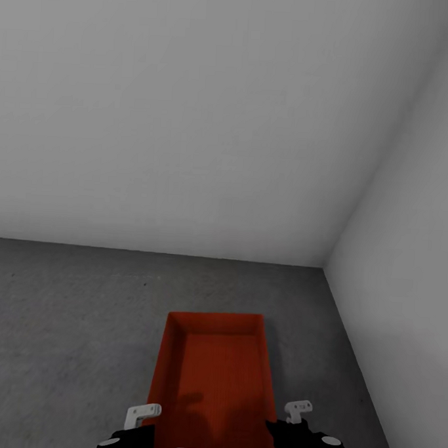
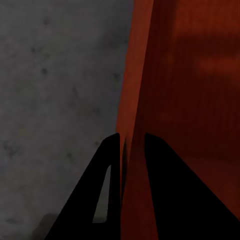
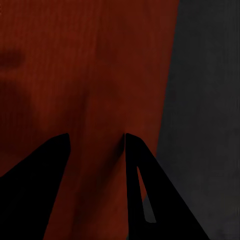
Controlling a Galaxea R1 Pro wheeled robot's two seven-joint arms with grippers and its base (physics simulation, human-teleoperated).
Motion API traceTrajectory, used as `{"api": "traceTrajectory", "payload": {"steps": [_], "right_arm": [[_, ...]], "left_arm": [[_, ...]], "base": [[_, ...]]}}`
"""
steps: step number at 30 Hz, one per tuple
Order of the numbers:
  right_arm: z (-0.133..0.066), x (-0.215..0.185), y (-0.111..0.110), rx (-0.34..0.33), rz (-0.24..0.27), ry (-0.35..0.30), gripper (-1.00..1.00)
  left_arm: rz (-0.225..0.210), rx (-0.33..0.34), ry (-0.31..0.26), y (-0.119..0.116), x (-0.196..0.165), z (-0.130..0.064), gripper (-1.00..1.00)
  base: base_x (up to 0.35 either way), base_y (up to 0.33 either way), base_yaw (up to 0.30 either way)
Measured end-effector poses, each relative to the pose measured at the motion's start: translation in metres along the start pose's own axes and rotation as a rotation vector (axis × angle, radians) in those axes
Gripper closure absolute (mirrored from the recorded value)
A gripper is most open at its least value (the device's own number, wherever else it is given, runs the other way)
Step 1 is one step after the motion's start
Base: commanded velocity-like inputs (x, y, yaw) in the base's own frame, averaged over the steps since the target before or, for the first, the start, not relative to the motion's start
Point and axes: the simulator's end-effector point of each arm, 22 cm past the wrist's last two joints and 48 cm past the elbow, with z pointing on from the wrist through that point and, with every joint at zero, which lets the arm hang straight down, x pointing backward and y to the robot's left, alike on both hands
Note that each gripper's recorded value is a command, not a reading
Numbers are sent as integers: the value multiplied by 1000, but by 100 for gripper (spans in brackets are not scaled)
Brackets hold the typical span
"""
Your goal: Move the two storage containers from the living room to the garage. In the garage, place one container on the floor and stack the other container on top of it (either order is fine).
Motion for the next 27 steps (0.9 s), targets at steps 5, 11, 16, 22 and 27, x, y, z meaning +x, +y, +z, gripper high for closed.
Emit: {"api": "traceTrajectory", "payload": {"steps": [5, 11, 16, 22, 27], "right_arm": [[0, 0, 0, 0, 1, 0, 100], [3, 3, -1, 0, 1, 0, 100], [3, 3, -1, 0, 0, 1, 100], [3, 3, -1, 0, 0, 0, 100], [3, 3, -1, 0, 0, -1, 100]], "left_arm": [[1, 0, 1, 0, 0, 0, 100], [1, 0, 1, 0, 3, 4, 100], [1, 0, 1, 0, 3, 4, 100], [2, 0, 1, 0, 3, 4, 100], [1, -1, 0, 0, 2, 4, 100]], "base": [[0, 0, 0], [0, 0, 0], [0, 0, 0], [0, 0, 0], [0, 0, 0]]}}
